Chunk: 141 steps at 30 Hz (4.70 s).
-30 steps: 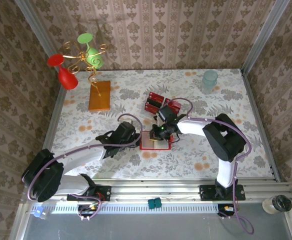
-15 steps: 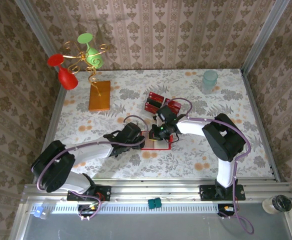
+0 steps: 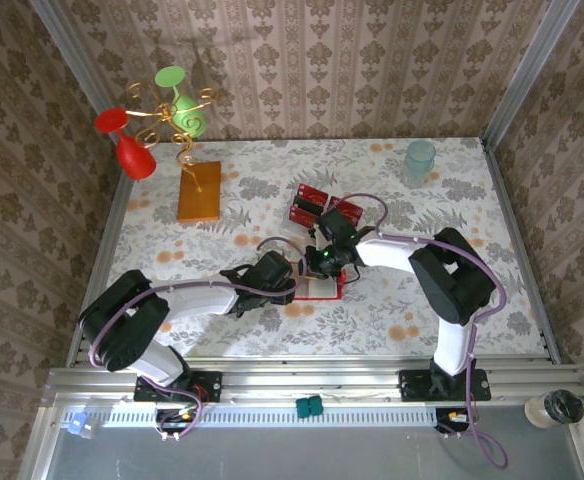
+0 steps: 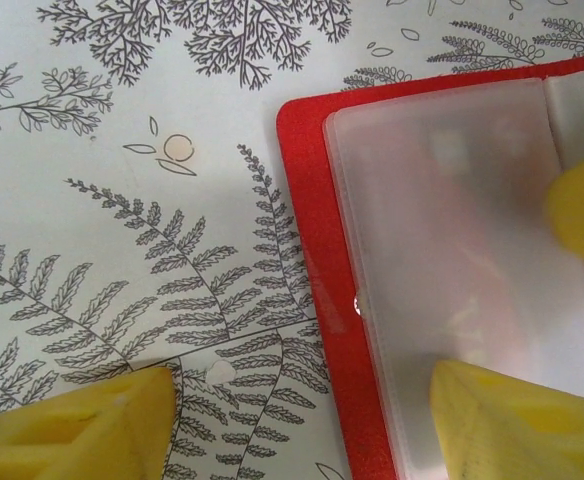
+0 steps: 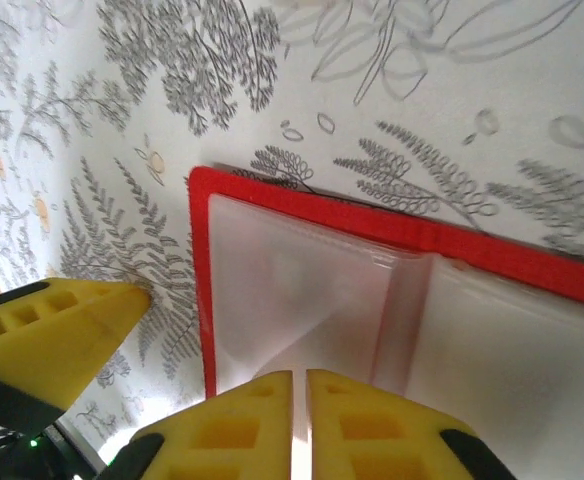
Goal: Put the credit cards into the card holder
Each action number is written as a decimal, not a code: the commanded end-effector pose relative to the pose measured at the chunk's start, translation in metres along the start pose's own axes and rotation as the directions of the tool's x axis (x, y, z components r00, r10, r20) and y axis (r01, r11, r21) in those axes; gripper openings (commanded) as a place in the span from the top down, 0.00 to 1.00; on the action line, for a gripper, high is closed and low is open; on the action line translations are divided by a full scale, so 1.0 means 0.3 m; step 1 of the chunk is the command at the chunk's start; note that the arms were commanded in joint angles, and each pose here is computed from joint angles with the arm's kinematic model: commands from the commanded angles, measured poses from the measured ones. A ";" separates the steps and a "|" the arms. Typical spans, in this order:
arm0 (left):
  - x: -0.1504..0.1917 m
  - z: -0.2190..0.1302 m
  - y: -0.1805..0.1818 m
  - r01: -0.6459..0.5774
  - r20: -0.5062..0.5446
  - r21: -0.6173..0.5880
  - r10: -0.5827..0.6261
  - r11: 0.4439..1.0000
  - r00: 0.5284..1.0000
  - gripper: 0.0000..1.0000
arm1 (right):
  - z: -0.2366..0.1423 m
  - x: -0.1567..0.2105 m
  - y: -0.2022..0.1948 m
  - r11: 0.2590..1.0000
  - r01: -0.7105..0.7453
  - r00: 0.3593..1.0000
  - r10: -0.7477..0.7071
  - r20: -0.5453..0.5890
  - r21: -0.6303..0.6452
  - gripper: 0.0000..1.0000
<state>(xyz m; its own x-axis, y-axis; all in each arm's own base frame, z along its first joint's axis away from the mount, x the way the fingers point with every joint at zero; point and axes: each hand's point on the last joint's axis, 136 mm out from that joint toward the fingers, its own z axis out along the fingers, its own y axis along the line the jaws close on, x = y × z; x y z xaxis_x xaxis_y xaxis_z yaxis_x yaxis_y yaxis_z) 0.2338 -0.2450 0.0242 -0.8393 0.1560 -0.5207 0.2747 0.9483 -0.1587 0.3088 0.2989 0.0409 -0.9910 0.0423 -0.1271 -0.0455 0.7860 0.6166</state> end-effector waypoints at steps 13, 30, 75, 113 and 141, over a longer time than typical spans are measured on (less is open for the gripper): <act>0.001 0.001 -0.003 0.006 0.017 -0.011 -0.006 1.000 1.000 0.31 | -0.384 -0.292 -0.056 0.854 0.331 0.925 -0.377 0.039 0.401 0.65; 0.016 0.004 0.013 0.012 0.013 -0.022 -0.012 1.000 1.000 0.31 | -0.325 -0.347 -0.149 0.569 0.513 0.835 -0.504 -0.220 0.643 0.64; 0.020 0.002 0.012 0.019 0.014 -0.017 -0.019 1.000 1.000 0.32 | -0.268 -0.339 -0.161 0.469 0.640 0.741 -0.584 -0.331 0.608 0.74; 0.021 0.002 0.008 0.019 0.013 -0.021 -0.018 1.000 1.000 0.33 | -0.284 -0.262 -0.045 0.488 0.739 0.662 -0.654 -0.367 0.464 0.98; 0.050 -0.015 0.063 0.054 0.030 -0.073 -0.052 0.996 0.998 0.33 | -0.292 -0.073 0.159 0.807 0.551 0.833 -0.548 -0.077 0.215 1.00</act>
<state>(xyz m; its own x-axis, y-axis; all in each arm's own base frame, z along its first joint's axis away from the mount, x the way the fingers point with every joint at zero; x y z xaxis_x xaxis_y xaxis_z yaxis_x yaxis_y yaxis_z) 0.2307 -0.2358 0.0235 -0.8293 0.1002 -0.5498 0.2190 0.9634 -0.1547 0.3294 0.2610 0.1444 -0.7597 -0.5342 -0.3708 -0.6055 0.7891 0.1035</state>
